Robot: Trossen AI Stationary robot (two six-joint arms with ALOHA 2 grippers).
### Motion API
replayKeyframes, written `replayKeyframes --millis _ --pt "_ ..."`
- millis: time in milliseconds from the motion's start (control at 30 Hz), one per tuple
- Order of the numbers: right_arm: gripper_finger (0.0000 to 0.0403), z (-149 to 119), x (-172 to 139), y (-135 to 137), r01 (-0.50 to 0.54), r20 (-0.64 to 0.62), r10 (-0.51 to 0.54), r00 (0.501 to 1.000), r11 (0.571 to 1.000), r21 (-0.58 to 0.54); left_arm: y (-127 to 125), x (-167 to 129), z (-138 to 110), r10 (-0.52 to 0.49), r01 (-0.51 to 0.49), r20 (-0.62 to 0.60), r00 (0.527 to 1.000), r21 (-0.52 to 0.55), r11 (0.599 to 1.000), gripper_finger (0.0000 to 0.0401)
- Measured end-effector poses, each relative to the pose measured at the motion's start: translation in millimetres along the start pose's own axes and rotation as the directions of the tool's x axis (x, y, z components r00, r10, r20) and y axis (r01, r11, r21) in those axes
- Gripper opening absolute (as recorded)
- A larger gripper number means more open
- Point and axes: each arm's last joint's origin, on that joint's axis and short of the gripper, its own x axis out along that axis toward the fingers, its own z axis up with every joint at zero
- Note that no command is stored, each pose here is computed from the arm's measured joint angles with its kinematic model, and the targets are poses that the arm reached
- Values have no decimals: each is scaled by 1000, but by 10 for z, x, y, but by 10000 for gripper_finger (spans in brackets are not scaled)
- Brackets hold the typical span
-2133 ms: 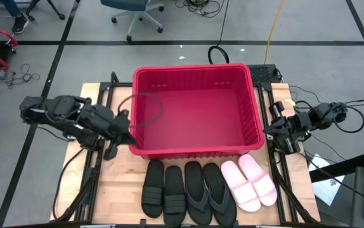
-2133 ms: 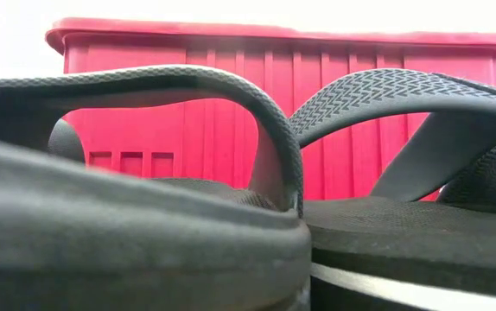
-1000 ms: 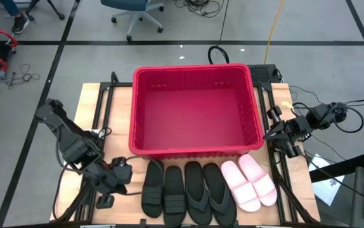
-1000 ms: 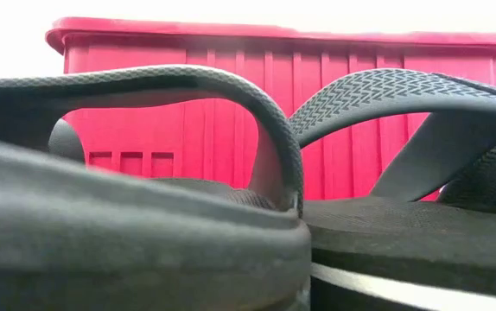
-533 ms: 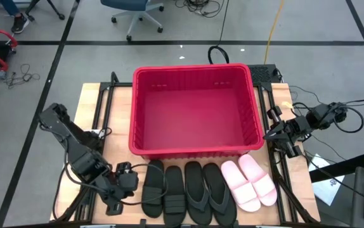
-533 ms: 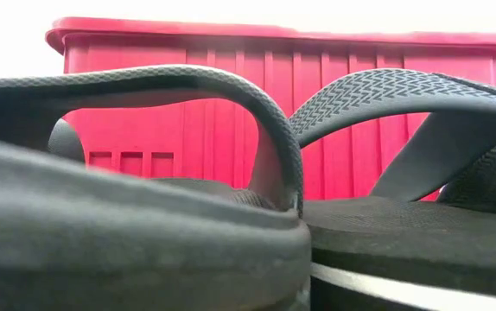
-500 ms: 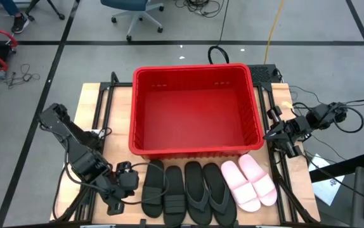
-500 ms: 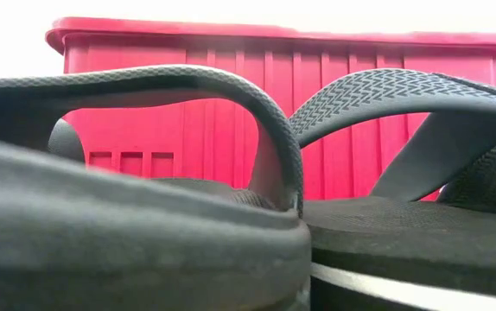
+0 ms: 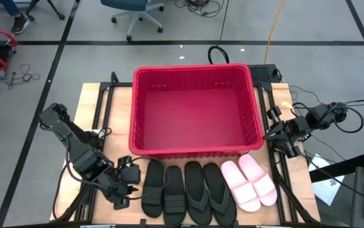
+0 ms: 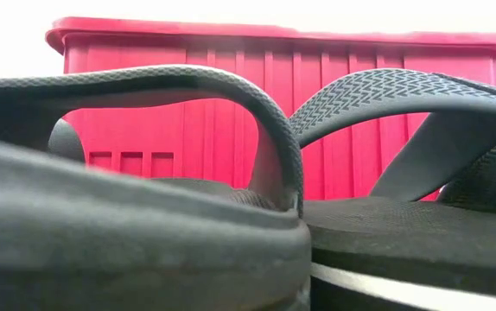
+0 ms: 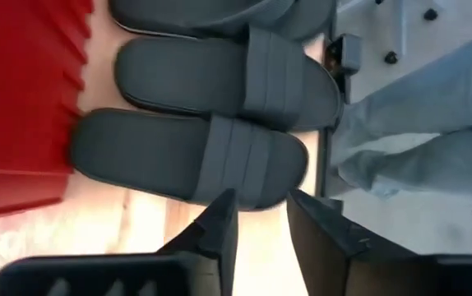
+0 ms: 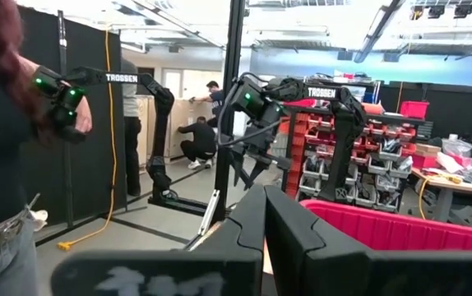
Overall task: Pick and place slides into bin
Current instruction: Put the left black slide into the red container
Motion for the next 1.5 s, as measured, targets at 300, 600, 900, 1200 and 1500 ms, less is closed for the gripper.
replayKeyframes --millis 300,600,900,1200,1500 --pt "0 216 190 -6 12 -101 -16 995 999 -40 72 192 -96 64 -64 -8 998 -70 996 129" --pt "0 354 548 23 -7 -241 0 970 1000 -29 131 571 -223 24 -23 25 999 -55 998 129" --pt "0 316 635 36 4 -271 1 962 1000 17 323 989 -456 11 -10 13 1000 -48 999 129" --pt "0 315 636 37 2 -271 3 962 1000 19 558 1246 -541 -35 34 -28 999 -38 999 129" --pt "0 315 636 37 2 -271 3 962 1000 19 678 1346 -516 -102 101 -37 994 -26 995 129"
